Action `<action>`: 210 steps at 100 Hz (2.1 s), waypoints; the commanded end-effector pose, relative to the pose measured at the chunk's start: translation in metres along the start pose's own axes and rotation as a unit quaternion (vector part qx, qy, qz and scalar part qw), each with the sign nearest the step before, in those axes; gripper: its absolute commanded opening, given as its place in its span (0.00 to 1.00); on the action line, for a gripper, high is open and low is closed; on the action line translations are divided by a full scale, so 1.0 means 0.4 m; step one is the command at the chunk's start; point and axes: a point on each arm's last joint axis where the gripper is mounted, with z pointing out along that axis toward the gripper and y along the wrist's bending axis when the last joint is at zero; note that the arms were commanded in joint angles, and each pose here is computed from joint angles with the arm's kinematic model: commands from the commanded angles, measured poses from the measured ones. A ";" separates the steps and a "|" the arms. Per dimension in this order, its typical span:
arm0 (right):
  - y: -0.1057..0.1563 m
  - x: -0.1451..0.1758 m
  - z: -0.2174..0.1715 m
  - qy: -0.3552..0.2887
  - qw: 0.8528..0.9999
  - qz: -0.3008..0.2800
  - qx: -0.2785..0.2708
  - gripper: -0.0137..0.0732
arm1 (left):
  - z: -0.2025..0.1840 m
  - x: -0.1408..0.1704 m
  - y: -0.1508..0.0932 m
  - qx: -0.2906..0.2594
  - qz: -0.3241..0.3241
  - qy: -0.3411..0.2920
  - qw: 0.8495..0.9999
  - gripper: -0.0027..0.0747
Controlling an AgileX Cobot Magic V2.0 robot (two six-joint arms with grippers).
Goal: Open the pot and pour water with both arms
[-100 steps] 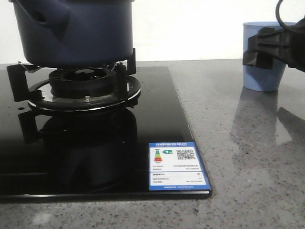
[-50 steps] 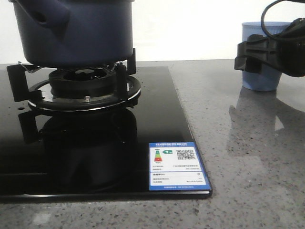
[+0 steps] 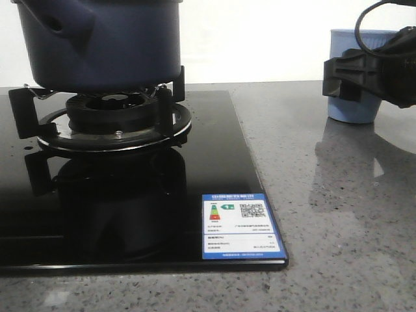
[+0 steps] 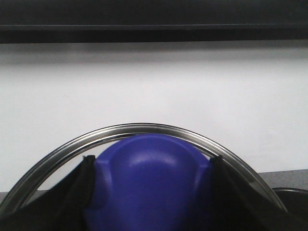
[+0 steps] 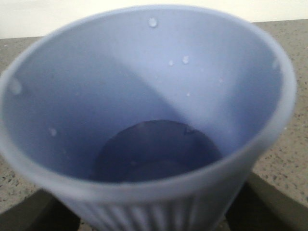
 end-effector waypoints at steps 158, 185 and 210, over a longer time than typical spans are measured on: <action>0.446 -0.447 -0.096 0.004 0.859 -0.507 -0.068 0.50 | -0.028 -0.064 0.008 -0.019 -0.001 -0.077 0.997 0.47; 0.470 -0.438 -0.075 -0.024 0.800 -0.600 -0.023 0.50 | -0.028 -0.064 0.008 -0.019 -0.001 -0.076 0.997 0.47; 0.474 -0.455 -0.069 -0.063 0.752 -0.656 0.010 0.50 | -0.028 -0.064 0.008 -0.019 -0.001 -0.076 0.997 0.47</action>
